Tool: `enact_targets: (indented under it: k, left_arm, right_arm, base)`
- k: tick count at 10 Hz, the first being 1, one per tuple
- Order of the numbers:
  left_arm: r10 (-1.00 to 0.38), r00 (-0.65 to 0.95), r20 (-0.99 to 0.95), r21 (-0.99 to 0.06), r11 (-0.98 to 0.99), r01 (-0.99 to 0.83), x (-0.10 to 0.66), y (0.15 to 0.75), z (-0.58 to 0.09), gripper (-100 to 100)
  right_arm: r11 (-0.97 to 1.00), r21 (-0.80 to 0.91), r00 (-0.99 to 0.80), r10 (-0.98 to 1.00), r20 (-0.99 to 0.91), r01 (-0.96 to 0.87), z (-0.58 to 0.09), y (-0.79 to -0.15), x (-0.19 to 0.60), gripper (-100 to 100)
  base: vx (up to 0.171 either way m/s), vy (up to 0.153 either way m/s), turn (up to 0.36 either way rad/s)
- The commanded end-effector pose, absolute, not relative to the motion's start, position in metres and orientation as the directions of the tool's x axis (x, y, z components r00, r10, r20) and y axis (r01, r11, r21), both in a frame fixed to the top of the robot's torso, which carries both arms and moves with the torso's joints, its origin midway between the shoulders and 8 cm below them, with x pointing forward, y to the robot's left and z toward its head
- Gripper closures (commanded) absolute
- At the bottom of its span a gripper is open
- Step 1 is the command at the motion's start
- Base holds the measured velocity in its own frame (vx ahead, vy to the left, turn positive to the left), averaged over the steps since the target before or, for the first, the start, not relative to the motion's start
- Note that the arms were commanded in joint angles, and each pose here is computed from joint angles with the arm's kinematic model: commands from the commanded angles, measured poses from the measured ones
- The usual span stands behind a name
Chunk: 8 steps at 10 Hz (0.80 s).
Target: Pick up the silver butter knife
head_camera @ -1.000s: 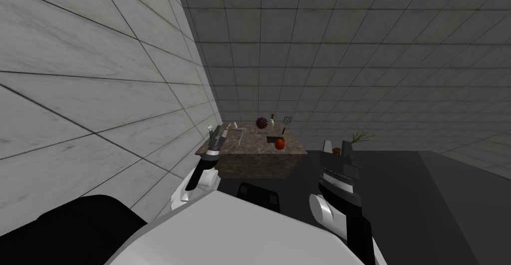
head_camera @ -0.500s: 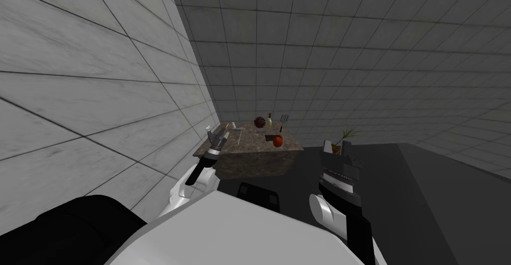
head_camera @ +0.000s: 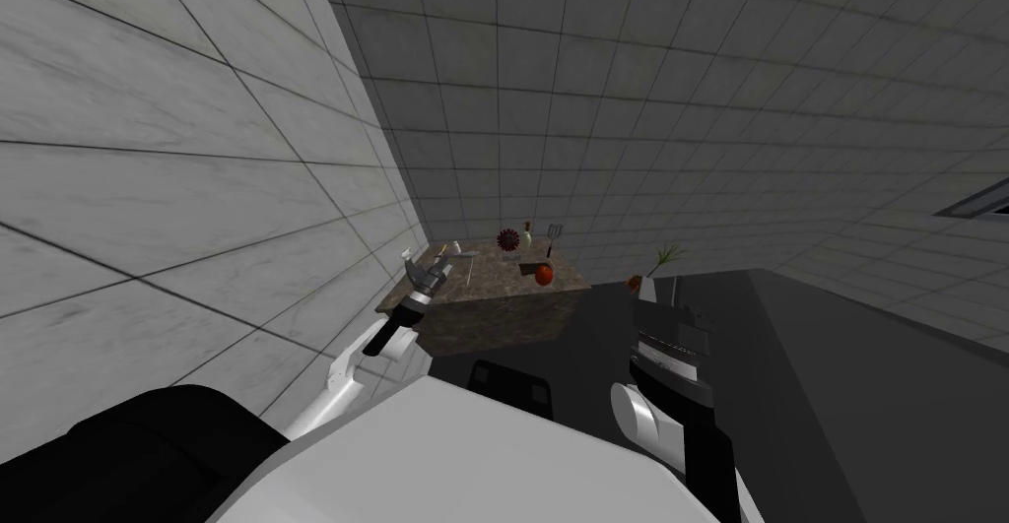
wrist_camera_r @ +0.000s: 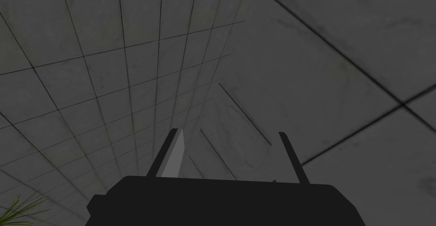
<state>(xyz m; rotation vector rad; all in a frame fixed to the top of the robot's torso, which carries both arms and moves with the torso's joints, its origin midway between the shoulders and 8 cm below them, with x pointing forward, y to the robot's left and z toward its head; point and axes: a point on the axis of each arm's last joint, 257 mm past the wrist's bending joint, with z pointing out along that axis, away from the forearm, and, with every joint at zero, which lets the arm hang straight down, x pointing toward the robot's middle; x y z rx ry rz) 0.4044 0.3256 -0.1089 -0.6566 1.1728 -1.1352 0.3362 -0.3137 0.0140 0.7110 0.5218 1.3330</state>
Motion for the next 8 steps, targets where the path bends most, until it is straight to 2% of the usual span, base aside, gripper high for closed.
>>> enact_targets:
  k: [1,8]
  left_arm:
    - [-0.918,-0.035,-0.395,-0.875,0.364,0.318,0.409,0.328,-0.115,-100]
    - [-0.844,-0.102,-0.526,-0.847,0.510,0.147,0.425,0.369,-0.166,-100]
  right_arm:
    - [0.082,0.724,0.176,0.983,0.055,-0.684,0.014,-0.314,0.336,0]
    - [0.082,0.725,0.176,0.983,0.055,-0.684,0.014,-0.314,0.336,0]
  base:
    - [-0.037,0.023,-0.070]
    - [-0.032,0.014,-0.108]
